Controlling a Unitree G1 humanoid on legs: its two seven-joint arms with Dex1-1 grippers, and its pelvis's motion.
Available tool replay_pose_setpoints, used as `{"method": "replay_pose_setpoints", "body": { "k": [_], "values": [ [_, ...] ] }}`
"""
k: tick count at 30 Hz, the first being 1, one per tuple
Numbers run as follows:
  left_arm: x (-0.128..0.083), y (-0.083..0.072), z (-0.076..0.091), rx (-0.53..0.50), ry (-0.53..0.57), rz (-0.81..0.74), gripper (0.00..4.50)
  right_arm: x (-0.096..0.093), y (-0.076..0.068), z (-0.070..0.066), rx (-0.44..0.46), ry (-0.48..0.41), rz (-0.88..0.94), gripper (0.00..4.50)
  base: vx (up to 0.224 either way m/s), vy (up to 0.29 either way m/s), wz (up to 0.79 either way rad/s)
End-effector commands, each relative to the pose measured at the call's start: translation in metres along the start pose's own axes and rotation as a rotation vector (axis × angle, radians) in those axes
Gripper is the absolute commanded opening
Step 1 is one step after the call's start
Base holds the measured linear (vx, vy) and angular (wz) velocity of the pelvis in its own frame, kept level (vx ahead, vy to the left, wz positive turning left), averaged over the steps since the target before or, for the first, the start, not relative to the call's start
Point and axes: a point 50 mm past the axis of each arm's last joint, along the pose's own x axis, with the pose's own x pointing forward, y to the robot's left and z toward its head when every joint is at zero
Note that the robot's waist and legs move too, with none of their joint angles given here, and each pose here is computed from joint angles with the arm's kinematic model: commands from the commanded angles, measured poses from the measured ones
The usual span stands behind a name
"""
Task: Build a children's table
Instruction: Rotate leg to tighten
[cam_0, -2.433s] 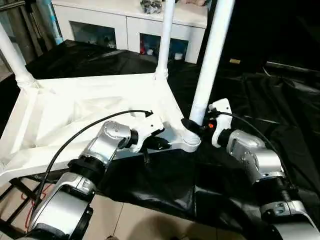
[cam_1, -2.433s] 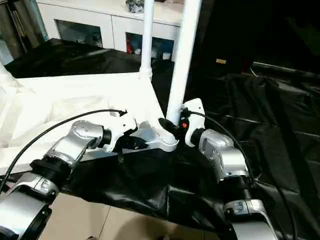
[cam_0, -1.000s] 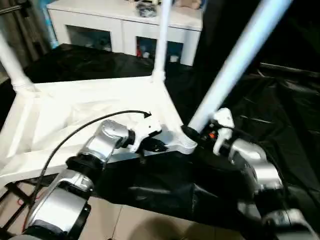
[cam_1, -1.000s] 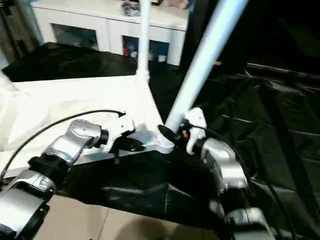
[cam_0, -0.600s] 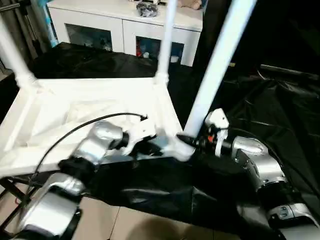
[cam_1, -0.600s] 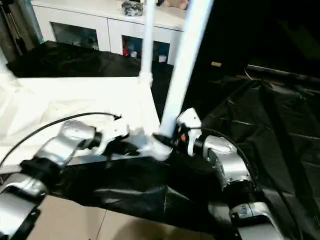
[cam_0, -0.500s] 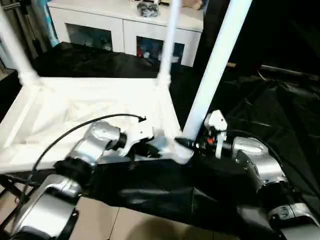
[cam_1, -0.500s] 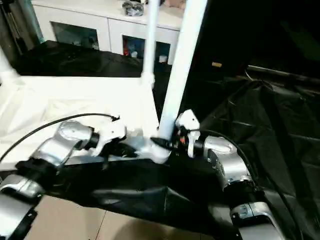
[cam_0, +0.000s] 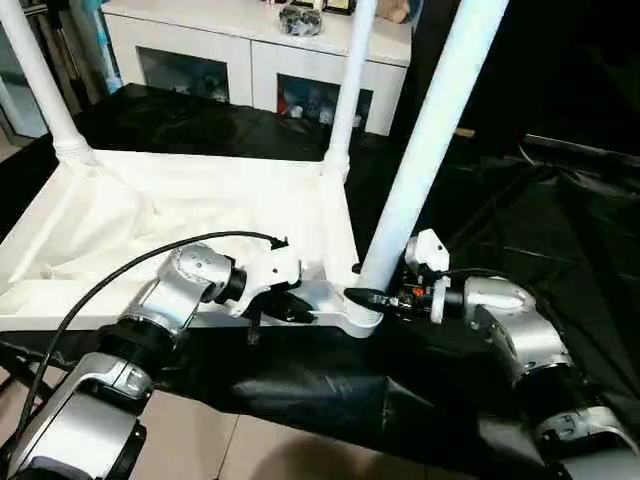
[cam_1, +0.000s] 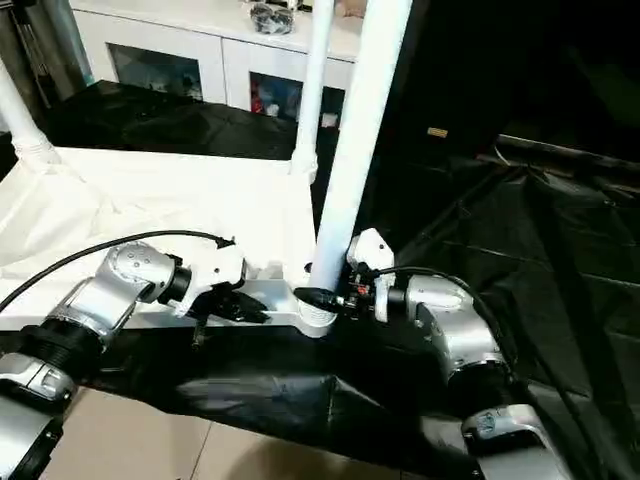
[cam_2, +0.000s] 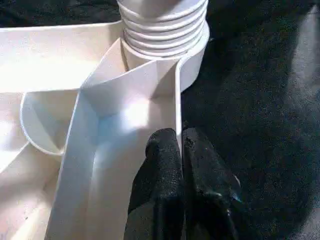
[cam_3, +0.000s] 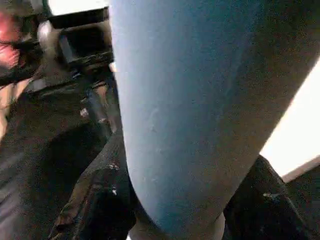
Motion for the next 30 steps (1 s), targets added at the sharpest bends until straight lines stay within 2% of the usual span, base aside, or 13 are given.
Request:
{"method": "replay_pose_setpoints", "body": {
  "k": [1, 2, 7, 8, 12, 15, 21, 30],
  "values": [
    [0.010, 0.002, 0.006, -0.015, 0.006, 0.007, 0.00, -0.008, -0.008, -0.038, 0.105, 0.163, -0.198, 1.90, -0.054, 0.012, -0.09],
    [0.014, 0.008, 0.013, -0.047, -0.015, 0.060, 0.00, -0.005, -0.015, -0.040, 0.132, 0.168, -0.313, 1.90, -0.054, 0.012, -0.09],
    [0.028, 0.021, 0.031, -0.113, -0.043, 0.207, 0.00, 0.005, -0.024, -0.041, 0.219, 0.162, -0.508, 1.90, -0.076, 0.046, -0.11],
    [0.035, 0.024, 0.036, -0.138, -0.037, 0.253, 0.00, 0.010, -0.026, -0.041, 0.252, 0.168, -0.572, 1.90, -0.103, 0.052, -0.08],
    [0.053, 0.028, 0.046, -0.170, 0.009, 0.359, 0.00, 0.024, -0.027, -0.040, 0.275, 0.184, -0.702, 1.90, 0.015, -0.058, 0.05],
    [0.061, 0.029, 0.049, -0.174, 0.029, 0.400, 0.00, 0.034, -0.024, -0.040, 0.298, 0.183, -0.717, 1.90, 0.041, -0.033, -0.23],
    [0.062, 0.029, 0.047, -0.182, 0.032, 0.398, 0.00, 0.043, -0.019, -0.039, 0.318, 0.181, -0.708, 1.90, 0.000, 0.000, 0.00],
    [0.063, 0.029, 0.047, -0.177, 0.019, 0.378, 0.00, 0.049, -0.017, -0.036, 0.281, 0.216, -0.659, 1.90, 0.000, 0.000, 0.00]
  ]
}}
